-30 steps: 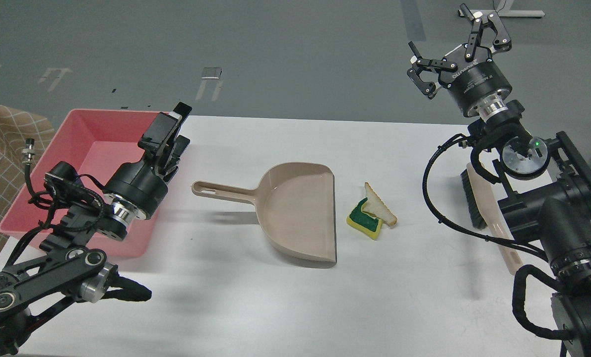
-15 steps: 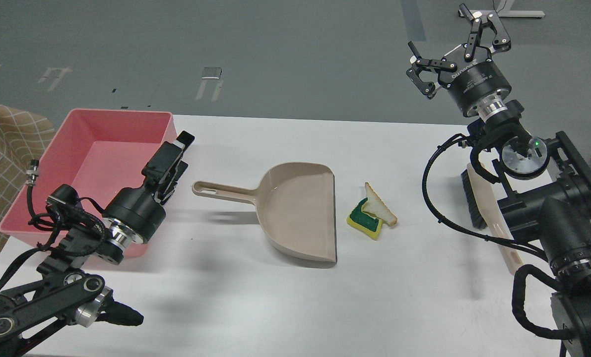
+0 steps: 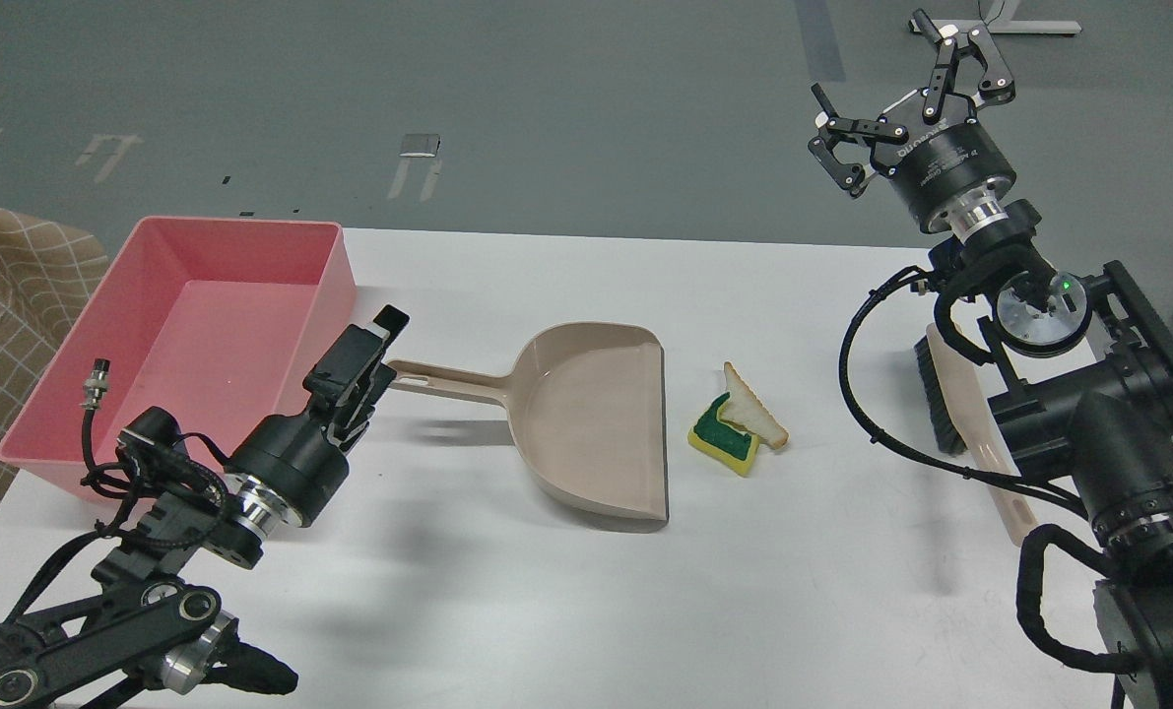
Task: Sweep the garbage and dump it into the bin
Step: 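Lower the left gripper past the pink bin toward the dustpan handle, then grasp the beige dustpan handle with the left gripper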
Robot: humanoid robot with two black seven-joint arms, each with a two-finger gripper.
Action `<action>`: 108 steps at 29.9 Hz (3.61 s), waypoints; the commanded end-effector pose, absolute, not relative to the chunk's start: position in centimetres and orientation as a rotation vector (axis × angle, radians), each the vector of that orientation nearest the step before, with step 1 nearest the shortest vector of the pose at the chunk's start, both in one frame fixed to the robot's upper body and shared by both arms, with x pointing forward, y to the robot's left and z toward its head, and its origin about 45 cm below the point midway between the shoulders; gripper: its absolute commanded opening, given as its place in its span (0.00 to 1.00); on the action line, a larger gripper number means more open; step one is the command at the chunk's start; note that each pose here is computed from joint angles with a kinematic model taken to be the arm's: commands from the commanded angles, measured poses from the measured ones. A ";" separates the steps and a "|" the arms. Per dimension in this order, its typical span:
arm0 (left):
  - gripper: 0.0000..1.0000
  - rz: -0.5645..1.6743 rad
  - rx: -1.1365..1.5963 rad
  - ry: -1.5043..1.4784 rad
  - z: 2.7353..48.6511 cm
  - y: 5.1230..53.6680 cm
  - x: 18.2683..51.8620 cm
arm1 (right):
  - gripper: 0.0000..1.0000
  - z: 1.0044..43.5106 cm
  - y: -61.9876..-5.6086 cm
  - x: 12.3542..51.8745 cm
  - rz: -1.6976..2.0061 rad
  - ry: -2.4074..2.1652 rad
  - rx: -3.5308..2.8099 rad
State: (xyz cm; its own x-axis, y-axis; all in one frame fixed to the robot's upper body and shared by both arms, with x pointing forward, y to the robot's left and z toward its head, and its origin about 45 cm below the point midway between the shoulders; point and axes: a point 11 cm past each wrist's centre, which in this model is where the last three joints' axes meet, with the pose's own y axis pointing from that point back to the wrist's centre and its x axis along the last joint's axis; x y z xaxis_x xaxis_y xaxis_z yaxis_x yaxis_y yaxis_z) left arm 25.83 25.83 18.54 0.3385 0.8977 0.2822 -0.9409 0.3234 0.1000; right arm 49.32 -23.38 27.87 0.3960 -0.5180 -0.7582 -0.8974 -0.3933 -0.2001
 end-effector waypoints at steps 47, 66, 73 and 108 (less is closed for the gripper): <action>0.97 1.341 0.262 -0.099 10.4 22.6 28.6 | 1.00 28.2 -22.9 49.3 0.808 1.186 -2.055; 0.77 1.358 0.271 -0.125 9.8 22.7 29.6 | 1.00 28.2 -22.8 49.3 0.809 1.184 -2.054; 0.68 1.357 0.263 -0.116 9.7 22.3 29.5 | 1.00 28.2 -22.8 49.3 0.809 1.184 -2.054; 0.12 1.356 0.283 -0.109 8.9 21.6 30.0 | 1.00 28.1 -22.8 49.2 0.810 1.185 -2.055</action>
